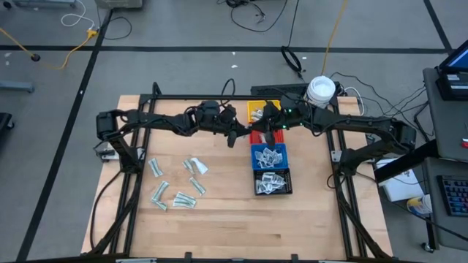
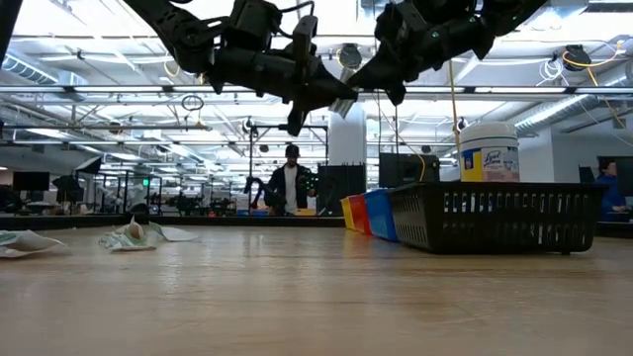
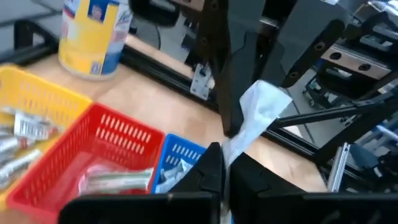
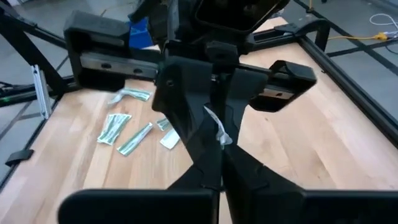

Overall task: Pick & Place First Aid Supplies
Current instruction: Put the green bandage pack into the red bin

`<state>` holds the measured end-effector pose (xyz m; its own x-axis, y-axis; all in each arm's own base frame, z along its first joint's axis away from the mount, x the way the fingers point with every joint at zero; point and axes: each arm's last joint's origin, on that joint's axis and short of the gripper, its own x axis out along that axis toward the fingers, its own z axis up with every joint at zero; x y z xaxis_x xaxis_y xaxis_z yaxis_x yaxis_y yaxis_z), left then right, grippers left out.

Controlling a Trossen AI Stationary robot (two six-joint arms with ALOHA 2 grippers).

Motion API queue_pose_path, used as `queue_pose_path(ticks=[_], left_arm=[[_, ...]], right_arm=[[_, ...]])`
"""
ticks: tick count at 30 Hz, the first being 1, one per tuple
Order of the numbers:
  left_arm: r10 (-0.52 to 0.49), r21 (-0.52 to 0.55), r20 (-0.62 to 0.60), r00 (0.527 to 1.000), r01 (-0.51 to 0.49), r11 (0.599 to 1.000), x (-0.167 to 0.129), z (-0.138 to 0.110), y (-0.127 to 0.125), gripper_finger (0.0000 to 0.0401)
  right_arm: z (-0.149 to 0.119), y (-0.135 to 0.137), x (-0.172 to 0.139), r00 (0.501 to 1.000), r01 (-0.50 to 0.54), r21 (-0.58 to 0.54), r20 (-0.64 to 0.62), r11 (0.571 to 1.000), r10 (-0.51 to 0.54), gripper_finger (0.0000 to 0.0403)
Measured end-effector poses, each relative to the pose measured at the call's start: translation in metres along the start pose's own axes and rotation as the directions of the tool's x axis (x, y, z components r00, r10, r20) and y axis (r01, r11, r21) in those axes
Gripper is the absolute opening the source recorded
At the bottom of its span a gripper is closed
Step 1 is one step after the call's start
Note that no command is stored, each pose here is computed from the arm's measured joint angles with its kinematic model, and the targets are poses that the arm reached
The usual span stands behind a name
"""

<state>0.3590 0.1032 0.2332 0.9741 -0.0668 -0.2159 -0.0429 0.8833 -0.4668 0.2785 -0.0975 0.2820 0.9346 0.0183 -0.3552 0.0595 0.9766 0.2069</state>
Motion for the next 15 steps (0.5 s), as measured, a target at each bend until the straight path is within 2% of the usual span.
queue_pose_path(ticks=[2,4,10,13,15], left_arm=[[0.016,-0.034,-0.043,0.999,-0.018,0.999,-0.001,-0.003,0.002,0.0027],[0.023,-0.053,-0.141,0.99,-0.031,0.998,-0.004,-0.011,0.006,0.0052],[0.045,-0.09,-0.385,0.922,-0.086,0.992,-0.012,-0.034,0.012,0.0146],[0.011,-0.096,-0.451,0.892,-0.061,0.993,-0.015,-0.04,0.012,0.0179],[0.019,-0.088,-0.499,0.866,-0.072,0.993,-0.018,-0.045,0.012,0.0193]], right_arm=[[-0.002,-0.004,-0.001,1.0,0.012,-0.009,-0.022,1.0,-0.012,0.0002],[-0.005,-0.011,-0.004,0.998,0.033,-0.032,-0.051,0.999,-0.035,0.0001],[-0.021,-0.032,-0.016,0.969,0.093,-0.082,-0.22,0.992,-0.109,0.0001],[-0.026,-0.041,-0.014,0.922,0.128,-0.156,-0.346,0.979,-0.175,0.0001],[-0.032,-0.046,-0.011,0.872,0.135,-0.214,-0.438,0.968,-0.218,0.0001]])
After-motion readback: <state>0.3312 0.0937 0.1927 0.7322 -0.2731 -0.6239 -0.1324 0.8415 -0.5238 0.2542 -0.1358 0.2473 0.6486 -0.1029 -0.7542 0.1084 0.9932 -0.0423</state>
